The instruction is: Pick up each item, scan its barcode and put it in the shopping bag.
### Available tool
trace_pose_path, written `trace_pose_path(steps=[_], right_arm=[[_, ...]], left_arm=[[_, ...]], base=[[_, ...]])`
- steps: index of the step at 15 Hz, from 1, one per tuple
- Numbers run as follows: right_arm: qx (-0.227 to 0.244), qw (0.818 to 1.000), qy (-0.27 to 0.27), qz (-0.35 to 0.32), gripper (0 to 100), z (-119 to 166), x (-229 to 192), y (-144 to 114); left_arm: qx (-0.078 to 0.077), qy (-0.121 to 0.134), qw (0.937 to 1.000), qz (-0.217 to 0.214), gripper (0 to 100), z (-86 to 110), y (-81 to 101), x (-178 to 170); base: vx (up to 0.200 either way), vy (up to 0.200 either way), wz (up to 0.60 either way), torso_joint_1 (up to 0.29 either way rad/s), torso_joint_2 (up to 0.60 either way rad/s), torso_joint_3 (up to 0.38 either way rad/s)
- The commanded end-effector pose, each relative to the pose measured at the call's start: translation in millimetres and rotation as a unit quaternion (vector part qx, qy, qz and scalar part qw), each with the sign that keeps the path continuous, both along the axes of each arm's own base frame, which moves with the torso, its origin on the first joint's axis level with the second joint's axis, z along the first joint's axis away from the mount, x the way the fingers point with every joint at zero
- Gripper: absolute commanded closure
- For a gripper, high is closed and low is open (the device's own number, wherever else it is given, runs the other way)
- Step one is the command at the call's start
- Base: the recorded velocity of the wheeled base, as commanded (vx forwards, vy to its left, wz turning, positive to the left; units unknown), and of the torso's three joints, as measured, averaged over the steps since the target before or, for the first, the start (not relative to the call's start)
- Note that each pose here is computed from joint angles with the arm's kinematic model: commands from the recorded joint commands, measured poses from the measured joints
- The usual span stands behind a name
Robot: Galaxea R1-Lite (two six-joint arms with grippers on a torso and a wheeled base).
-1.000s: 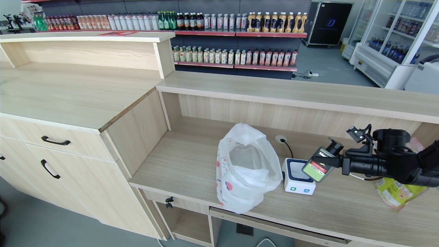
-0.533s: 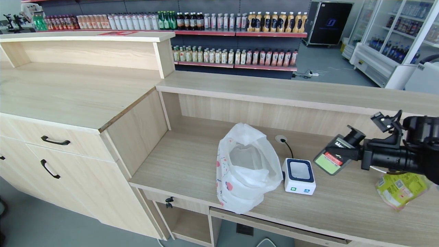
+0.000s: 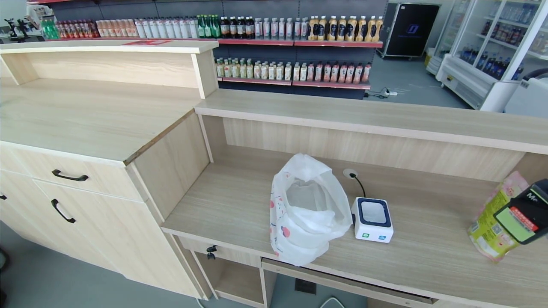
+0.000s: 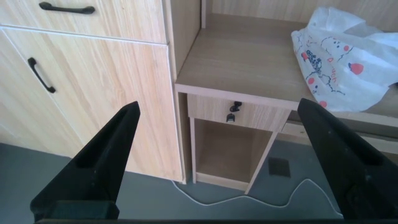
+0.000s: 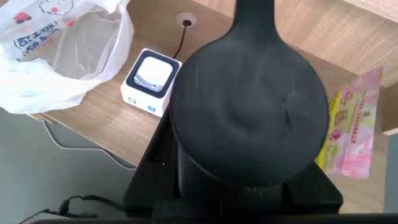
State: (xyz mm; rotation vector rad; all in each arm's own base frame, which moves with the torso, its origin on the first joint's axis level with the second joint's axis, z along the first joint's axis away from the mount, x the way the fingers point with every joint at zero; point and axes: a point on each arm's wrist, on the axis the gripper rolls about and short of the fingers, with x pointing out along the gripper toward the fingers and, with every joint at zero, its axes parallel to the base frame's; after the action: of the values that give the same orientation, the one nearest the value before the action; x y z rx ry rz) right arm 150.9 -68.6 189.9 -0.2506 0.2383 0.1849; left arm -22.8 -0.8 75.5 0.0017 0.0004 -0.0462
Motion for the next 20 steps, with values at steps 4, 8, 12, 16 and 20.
trace_pose_path(steps=[4,8,12,16,20], right_arm=[[0.027,0.996,-0.063,0.060,100,21.5,15.1,45.2],[0.052,0.997,-0.013,0.063,100,7.7,53.2,82.2],[0.049,0.997,0.040,0.041,100,-55.4,126.3,73.6],[0.011,0.998,0.057,0.021,100,-82.9,143.7,54.1],[0.016,0.998,0.064,0.005,100,-104.0,159.3,31.3]], left_arm=[[0.000,0.001,1.0000,0.000,0,0.0,0.0,0.1],[0.000,0.001,1.0000,0.000,0,0.0,0.0,0.1],[0.000,0.001,1.0000,0.000,0,0.0,0.0,0.1],[0.000,0.001,1.0000,0.000,0,0.0,0.0,0.1],[0.000,0.001,1.0000,0.000,0,0.0,0.0,0.1]], base=[[0.000,0.000,0.60,-0.001,0.00,0.004],[0.000,0.000,0.45,0.005,0.00,0.004],[0.000,0.000,0.00,0.000,0.00,0.000],[0.000,0.000,0.00,0.000,0.00,0.000],[0.000,0.000,0.00,0.000,0.00,0.000]])
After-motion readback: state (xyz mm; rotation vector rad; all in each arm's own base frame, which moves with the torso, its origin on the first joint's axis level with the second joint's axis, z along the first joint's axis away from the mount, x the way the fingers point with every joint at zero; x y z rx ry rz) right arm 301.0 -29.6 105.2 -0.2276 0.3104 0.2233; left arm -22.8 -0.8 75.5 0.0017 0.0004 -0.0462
